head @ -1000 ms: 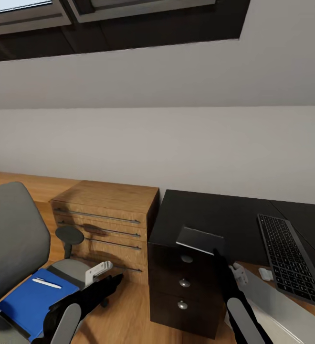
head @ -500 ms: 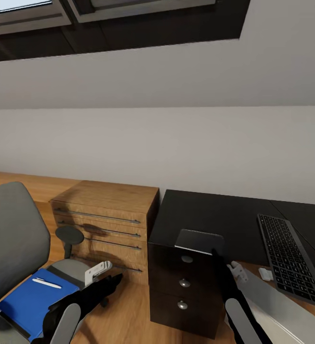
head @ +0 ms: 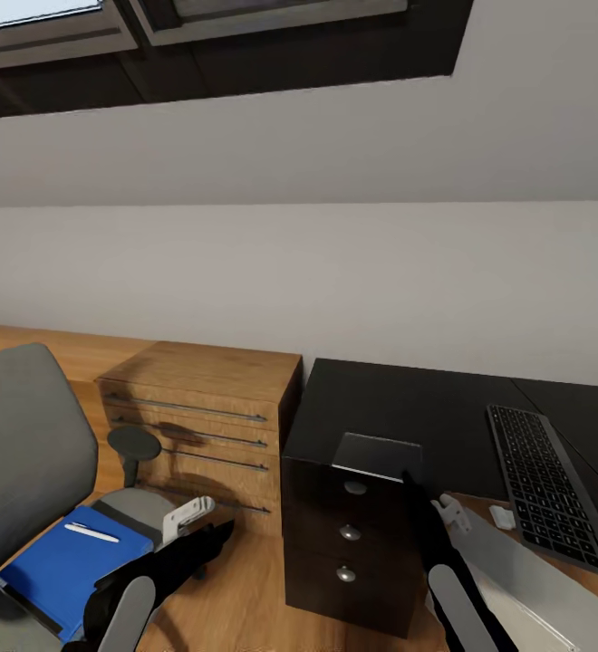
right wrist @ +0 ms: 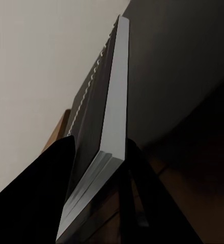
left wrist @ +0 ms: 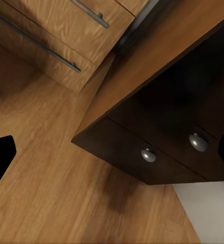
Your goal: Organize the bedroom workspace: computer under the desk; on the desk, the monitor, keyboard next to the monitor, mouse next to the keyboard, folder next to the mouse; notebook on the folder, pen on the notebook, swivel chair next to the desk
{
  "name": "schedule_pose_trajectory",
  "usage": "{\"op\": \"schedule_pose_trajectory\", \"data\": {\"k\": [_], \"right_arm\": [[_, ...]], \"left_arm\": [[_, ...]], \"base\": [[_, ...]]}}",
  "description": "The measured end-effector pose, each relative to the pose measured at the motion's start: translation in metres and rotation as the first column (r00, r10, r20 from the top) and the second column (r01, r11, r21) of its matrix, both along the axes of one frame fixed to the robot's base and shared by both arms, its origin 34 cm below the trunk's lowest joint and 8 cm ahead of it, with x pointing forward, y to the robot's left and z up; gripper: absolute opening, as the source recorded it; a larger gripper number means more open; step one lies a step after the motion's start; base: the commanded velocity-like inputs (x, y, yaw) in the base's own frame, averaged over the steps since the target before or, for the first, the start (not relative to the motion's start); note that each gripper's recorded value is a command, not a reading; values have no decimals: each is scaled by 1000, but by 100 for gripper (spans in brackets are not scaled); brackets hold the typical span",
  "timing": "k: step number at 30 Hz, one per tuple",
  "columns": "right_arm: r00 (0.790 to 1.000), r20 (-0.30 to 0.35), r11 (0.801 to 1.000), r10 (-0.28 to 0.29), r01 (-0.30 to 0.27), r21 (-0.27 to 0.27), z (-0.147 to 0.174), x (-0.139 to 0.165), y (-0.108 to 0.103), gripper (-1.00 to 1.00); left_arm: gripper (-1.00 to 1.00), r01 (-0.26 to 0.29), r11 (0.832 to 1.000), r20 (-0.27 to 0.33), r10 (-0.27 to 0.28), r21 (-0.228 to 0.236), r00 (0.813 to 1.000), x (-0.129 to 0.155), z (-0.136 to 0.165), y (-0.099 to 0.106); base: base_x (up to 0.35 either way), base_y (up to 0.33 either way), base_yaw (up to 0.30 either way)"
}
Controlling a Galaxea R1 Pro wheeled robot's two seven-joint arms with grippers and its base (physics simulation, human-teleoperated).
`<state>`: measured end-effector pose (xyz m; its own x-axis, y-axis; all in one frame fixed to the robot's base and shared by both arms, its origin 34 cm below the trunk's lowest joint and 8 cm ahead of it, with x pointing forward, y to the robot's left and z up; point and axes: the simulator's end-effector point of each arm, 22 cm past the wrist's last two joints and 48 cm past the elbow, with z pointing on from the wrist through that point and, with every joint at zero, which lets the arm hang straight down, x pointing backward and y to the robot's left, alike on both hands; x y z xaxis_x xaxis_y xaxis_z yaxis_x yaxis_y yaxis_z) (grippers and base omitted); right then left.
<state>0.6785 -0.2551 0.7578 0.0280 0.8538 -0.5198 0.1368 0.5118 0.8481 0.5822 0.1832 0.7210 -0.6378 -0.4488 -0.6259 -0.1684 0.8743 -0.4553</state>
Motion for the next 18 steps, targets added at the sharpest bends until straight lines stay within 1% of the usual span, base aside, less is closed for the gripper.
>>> {"op": "schedule_pose_trajectory", "data": {"k": [18], "right_arm": [[1000, -7, 1000, 4, -4, 2, -3, -1, 2, -100]], "left_arm": [[100, 2, 1000, -2, -2, -1, 1000, 0, -1, -1]], "base": [[-11, 0, 0]]}}
